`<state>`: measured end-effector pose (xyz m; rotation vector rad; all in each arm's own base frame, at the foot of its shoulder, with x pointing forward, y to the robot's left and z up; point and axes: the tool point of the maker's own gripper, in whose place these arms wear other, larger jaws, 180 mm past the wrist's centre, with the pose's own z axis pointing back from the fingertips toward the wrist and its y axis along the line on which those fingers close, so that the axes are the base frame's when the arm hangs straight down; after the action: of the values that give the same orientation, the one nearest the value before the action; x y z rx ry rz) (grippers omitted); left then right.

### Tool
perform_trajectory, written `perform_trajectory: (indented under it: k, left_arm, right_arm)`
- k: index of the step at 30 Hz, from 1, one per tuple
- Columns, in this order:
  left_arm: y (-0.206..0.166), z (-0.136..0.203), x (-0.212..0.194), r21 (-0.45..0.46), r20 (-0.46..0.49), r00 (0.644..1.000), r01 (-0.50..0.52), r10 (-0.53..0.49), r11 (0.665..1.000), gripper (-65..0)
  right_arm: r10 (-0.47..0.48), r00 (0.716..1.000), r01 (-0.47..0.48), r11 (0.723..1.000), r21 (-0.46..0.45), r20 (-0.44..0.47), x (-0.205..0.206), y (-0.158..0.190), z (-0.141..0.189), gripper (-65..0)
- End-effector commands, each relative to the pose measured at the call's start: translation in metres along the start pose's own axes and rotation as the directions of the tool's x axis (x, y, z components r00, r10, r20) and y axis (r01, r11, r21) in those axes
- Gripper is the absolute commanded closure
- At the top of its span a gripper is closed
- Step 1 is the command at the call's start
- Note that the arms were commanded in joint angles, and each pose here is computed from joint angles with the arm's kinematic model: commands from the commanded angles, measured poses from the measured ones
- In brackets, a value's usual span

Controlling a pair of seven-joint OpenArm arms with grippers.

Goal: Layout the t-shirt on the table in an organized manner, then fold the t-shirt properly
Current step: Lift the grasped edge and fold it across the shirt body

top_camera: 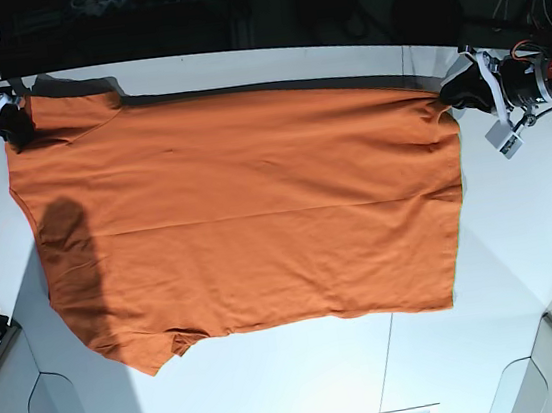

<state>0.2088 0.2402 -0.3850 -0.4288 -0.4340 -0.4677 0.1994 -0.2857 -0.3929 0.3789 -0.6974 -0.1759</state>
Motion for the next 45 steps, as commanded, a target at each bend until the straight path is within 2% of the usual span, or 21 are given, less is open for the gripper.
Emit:
perform_trajectory:
  k: [1, 6, 10, 16, 24, 30, 31, 33, 36, 37, 38, 41, 45]
  left_arm:
    - [0.007, 0.009, 0.016, 0.022, 0.044, 0.999, 0.028, -0.029, 0.999, 0.0]
    - [0.021, 0.012, 0.03, 0.093, 0.062, 0.994, 0.082, -0.088, 0.992, 0.0]
    - [0.029, 0.015, 0.043, 0.114, 0.098, 0.99, 0.086, -0.098, 0.99, 0.0]
    - [0.057, 0.015, 0.06, 0.177, 0.153, 0.986, 0.045, -0.072, 0.983, 0.0]
    - [0.083, 0.011, 0.081, 0.203, 0.217, 0.976, -0.032, -0.014, 0.979, 0.0]
    - [0.103, 0.015, 0.088, 0.228, 0.25, 0.968, -0.08, 0.022, 0.97, 0.0]
    - [0.105, 0.015, 0.088, 0.229, 0.259, 0.966, -0.09, 0.029, 0.969, -1.2]
    - [0.11, 0.015, 0.088, 0.231, 0.276, 0.96, -0.107, 0.04, 0.967, -10.3]
    - [0.111, 0.015, 0.089, 0.228, 0.295, 0.954, -0.119, 0.048, 0.966, -27.0]
    - [0.111, 0.015, 0.089, 0.228, 0.294, 0.954, -0.12, 0.049, 0.966, -30.1]
    - [0.111, 0.015, 0.088, 0.227, 0.294, 0.954, -0.121, 0.05, 0.966, -30.6]
    - [0.11, 0.014, 0.086, 0.219, 0.283, 0.957, -0.126, 0.061, 0.968, -30.5]
    - [0.099, 0.011, 0.083, 0.152, 0.261, 0.958, -0.16, 0.117, 0.975, -30.5]
  right_arm:
    - [0.035, 0.997, -0.036, 0.999, 0.006, 0.066, 0.024, 0.001, 0.005, 0.0]
    - [0.069, 0.989, -0.071, 0.997, 0.01, 0.134, 0.058, 0.007, -0.003, 0.0]
    - [0.093, 0.978, -0.096, 0.995, 0.007, 0.184, 0.084, 0.011, -0.008, 0.0]
    - [0.087, 0.973, -0.092, 0.996, 0.013, 0.215, 0.103, 0.012, -0.024, 0.0]
    - [0.007, 0.966, -0.023, 0.998, 0.06, 0.258, 0.13, 0.01, -0.046, 0.0]
    - [-0.017, 0.964, -0.001, 0.998, 0.067, 0.266, 0.142, 0.009, -0.055, 0.0]
    - [-0.02, 0.965, 0.002, 0.998, 0.066, 0.263, 0.142, 0.008, -0.056, 0.0]
    - [-0.027, 0.964, 0.009, 0.998, 0.068, 0.265, 0.141, 0.008, -0.058, 0.0]
    - [-0.033, 0.963, 0.016, 0.998, 0.068, 0.267, 0.141, 0.006, -0.059, -20.3]
    - [-0.034, 0.962, 0.016, 0.998, 0.068, 0.269, 0.141, 0.006, -0.059, -25.7]
    - [-0.034, 0.962, 0.017, 0.998, 0.067, 0.27, 0.141, 0.006, -0.058, -29.2]
    - [-0.042, 0.962, 0.027, 0.998, 0.059, 0.271, 0.142, 0.004, -0.057, -30.3]
    - [-0.07, 0.953, 0.058, 0.997, 0.051, 0.296, 0.146, -0.006, -0.046, -30.3]
